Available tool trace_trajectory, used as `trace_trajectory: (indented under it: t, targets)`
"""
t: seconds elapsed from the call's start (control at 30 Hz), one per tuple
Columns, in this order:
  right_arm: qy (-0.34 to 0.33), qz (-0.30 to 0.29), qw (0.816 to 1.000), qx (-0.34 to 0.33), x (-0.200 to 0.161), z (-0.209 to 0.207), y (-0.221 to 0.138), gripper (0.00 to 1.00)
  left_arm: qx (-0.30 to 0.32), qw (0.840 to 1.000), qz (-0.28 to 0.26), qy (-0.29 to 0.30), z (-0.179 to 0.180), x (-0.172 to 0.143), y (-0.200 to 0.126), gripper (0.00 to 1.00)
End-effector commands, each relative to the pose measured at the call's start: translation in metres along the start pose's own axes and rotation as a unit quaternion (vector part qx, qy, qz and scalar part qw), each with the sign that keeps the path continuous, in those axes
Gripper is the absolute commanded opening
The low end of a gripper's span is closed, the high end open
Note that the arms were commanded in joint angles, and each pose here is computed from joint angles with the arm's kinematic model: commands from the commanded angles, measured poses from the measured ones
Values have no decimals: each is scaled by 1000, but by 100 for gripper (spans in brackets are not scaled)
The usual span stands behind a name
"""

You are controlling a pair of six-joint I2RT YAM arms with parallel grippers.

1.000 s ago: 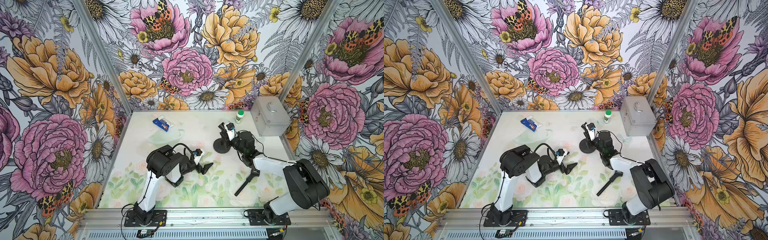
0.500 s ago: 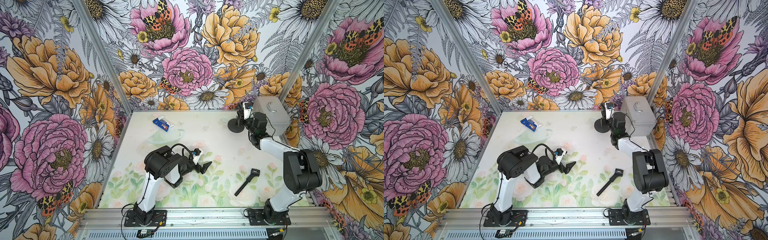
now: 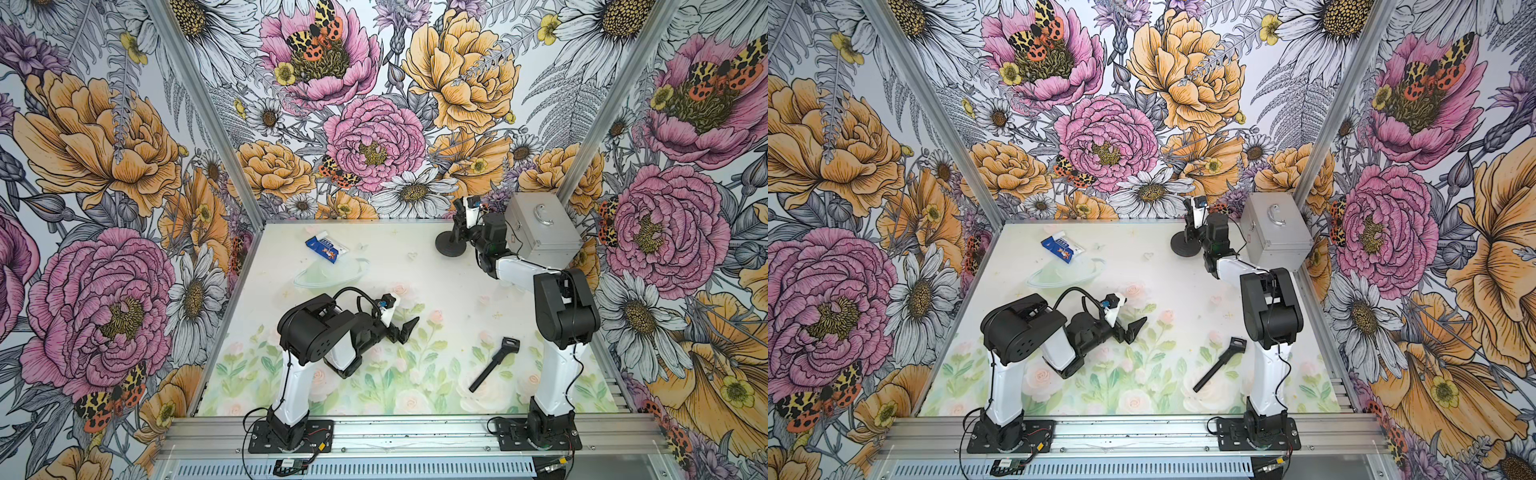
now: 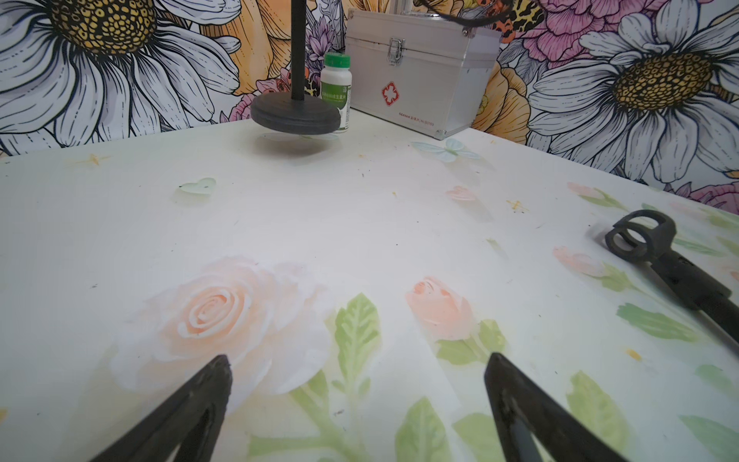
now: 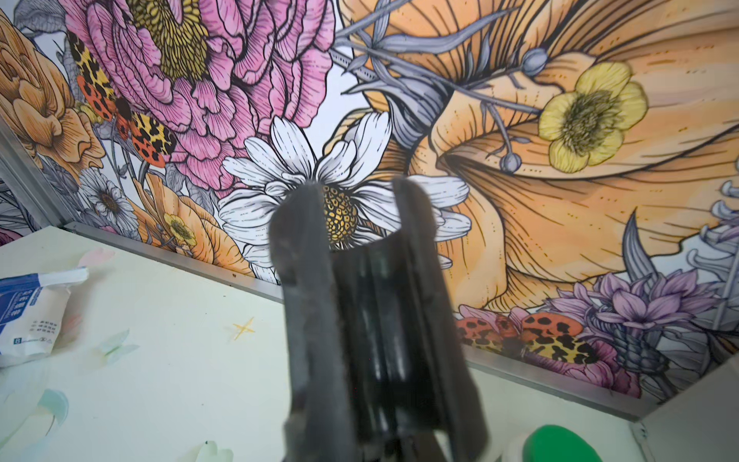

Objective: Assemble a microphone stand
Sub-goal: Place the microphone stand at the center of the board.

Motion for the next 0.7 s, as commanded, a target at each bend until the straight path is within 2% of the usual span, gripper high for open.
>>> trace_trajectory:
  t: [0.0,0.13,0.2,0.33,0.43,0.53,0.57,0.6,0.67]
  targets:
    - [-15,-45,999,-20,17,-5,6,1,24,1000,-20,-4,7,12,-4,99]
    - [-14,-30,999,-18,-2,-3,12,4,37,999,-35,-14,15,22,-6,99]
    - [-12,-28,999,-16,-4,-4,11,13,34,999,-39,-14,14,25,-7,99]
    - [-6,-29,999,-17,1,-2,2,44,13,999,-4,-33,13,33,2,99]
    - [1,-18,1000,-16,1,0,-13,53,33,998,34,-36,15,43,10,99]
    - [28,-6,999,-18,-2,4,-34,60,50,998,43,-26,14,66,11,99]
    - [41,0,999,-17,-5,7,-43,70,57,997,43,-28,14,71,10,99]
    - [51,6,999,-17,-8,10,-50,98,60,997,42,-32,14,76,10,99]
    - [73,21,997,-23,-16,19,-69,100,62,996,43,-40,13,86,9,99]
Point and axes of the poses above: each gripper's point midway between its finger pads, its own y axis out along the fingers, its own z axis along the line the jaws close on, x = y × z, the point moved 8 cm from there along -y, back along the fingers, and after that the axes turned 7 degrees about -y, right-handed, at the moved point
